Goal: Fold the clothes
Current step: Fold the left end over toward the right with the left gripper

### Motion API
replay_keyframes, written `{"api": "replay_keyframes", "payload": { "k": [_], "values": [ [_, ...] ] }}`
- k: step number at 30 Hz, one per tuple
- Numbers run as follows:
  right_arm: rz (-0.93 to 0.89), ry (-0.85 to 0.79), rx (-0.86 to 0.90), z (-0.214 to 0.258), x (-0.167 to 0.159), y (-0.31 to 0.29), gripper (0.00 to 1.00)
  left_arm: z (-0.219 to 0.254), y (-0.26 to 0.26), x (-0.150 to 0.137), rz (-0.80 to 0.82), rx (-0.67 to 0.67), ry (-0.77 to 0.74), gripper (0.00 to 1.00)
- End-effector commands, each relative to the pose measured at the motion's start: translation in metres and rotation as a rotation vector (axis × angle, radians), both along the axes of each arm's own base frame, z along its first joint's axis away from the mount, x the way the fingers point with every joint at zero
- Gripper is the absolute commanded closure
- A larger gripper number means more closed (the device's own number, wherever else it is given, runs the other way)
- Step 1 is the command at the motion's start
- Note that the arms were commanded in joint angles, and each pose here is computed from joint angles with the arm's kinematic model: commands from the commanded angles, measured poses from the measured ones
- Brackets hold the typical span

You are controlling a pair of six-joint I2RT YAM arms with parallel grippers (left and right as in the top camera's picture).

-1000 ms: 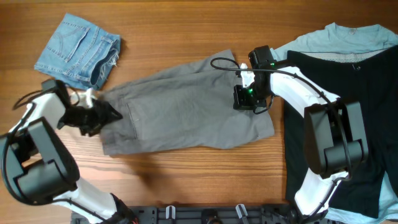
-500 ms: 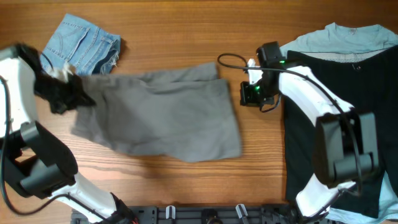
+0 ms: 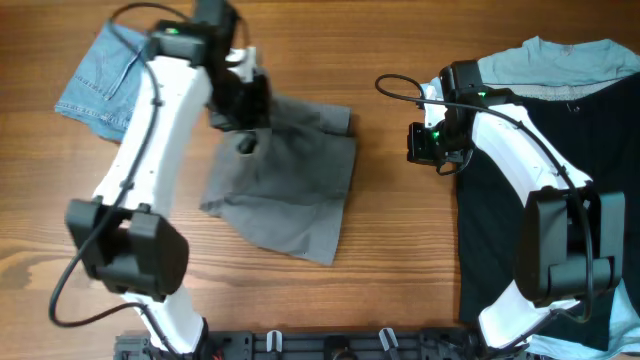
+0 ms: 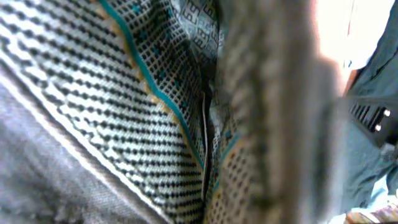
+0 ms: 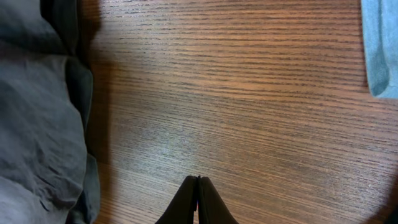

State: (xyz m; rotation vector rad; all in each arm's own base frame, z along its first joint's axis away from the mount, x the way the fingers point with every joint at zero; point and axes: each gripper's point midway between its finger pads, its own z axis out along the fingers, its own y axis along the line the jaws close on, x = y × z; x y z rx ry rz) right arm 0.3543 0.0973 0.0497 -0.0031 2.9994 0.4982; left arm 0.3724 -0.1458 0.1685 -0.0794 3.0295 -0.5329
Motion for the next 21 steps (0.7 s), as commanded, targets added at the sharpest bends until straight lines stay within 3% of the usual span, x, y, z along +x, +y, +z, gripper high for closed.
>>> {"api": "replay_keyframes", "payload": {
  "k": [1,4,5,6,7,11,14,15,16,17,19,21],
  "values": [
    [0.012,-0.042,-0.007,0.011,0.007,-0.001,0.95,-0.044,-0.039,-0.011,0.041,0.013,0.094,0.84],
    [0.012,-0.042,-0.008,0.011,0.007,-0.001,0.95,-0.093,-0.069,-0.037,0.005,0.042,0.179,0.69],
    [0.012,-0.045,-0.007,0.011,0.007,-0.001,0.95,-0.104,-0.074,-0.049,-0.018,0.059,0.21,0.55],
    [0.012,-0.045,-0.007,0.011,0.007,-0.001,0.95,-0.109,-0.078,-0.057,-0.038,0.07,0.227,0.09],
    [0.012,-0.045,-0.007,0.011,0.008,-0.001,0.95,-0.109,-0.081,-0.06,-0.058,0.072,0.226,0.02],
    [0.031,-0.053,-0.009,0.011,0.008,-0.001,0.94,-0.074,-0.069,-0.047,-0.062,0.032,0.203,0.02],
    [0.144,-0.08,0.081,0.017,0.004,0.016,0.77,-0.044,-0.037,-0.04,-0.095,0.048,0.151,0.0],
    [0.204,-0.102,0.163,0.024,0.003,0.029,0.75,-0.045,-0.016,-0.04,-0.086,0.102,0.158,0.16],
    [0.227,-0.12,0.217,0.029,0.004,0.038,0.75,-0.048,0.001,-0.041,-0.075,0.146,0.174,0.54],
    [0.251,-0.143,0.29,0.037,0.005,0.049,0.82,-0.057,0.015,-0.042,-0.047,0.163,0.2,0.96],
    [0.319,-0.22,0.534,0.07,0.008,0.084,0.85,-0.089,0.033,-0.051,-0.002,0.169,0.251,0.96],
    [0.4,-0.287,0.616,0.085,0.009,0.111,0.86,-0.125,0.047,-0.068,0.034,0.174,0.305,0.96]
  ]
}}
